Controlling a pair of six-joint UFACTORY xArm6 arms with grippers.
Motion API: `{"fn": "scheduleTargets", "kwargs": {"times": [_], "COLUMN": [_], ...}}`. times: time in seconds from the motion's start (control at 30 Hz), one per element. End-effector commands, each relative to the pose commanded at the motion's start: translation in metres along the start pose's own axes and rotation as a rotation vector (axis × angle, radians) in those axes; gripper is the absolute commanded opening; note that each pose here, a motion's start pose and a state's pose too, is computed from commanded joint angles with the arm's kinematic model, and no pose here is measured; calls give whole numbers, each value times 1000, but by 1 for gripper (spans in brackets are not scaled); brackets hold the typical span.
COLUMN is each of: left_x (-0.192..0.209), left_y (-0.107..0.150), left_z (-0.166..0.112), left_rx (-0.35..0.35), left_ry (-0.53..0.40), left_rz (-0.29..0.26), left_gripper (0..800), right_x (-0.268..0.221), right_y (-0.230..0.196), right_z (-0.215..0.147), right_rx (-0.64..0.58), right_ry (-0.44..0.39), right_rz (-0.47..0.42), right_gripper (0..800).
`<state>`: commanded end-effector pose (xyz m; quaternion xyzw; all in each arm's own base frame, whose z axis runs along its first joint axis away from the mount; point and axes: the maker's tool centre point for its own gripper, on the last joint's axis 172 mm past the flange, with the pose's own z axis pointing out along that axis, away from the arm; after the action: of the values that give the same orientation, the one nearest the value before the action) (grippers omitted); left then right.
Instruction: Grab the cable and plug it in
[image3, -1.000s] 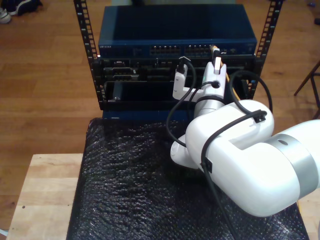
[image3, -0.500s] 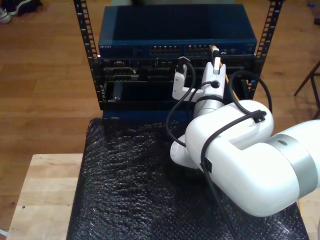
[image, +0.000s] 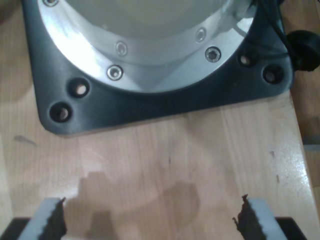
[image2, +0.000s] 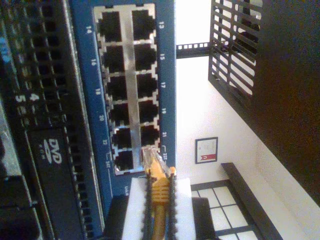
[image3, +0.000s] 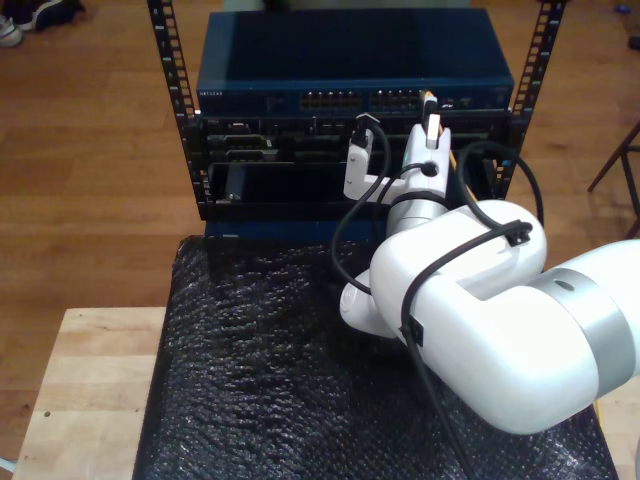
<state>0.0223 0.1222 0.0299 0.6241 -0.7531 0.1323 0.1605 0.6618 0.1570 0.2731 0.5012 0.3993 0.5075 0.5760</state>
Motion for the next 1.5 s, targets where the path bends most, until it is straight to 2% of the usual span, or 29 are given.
{"fn": "scheduleTargets", "kwargs": {"times": [0.77,0.83,0.97,1.0,1.3,1.5], "left_x": [0,0,0,0,0,0], "left_y": [0,0,0,0,0,0], "left_z": [0,0,0,0,0,0], "left_rx": [0,0,0,0,0,0], "left_ry": [0,0,0,0,0,0], "left_rz": [0,0,0,2,2,0], "left_gripper": [800,800,800,800,800,800], "right_x": [5,5,6,8,6,0], "right_y": [-6,-7,-20,-21,3,5], "right_z": [9,8,12,12,8,-5], "right_rx": [-2,3,53,60,54,138], "right_ry": [3,5,16,19,24,47], "right_rz": [15,13,15,15,27,16], "right_gripper": [0,36,194,207,245,290]}}
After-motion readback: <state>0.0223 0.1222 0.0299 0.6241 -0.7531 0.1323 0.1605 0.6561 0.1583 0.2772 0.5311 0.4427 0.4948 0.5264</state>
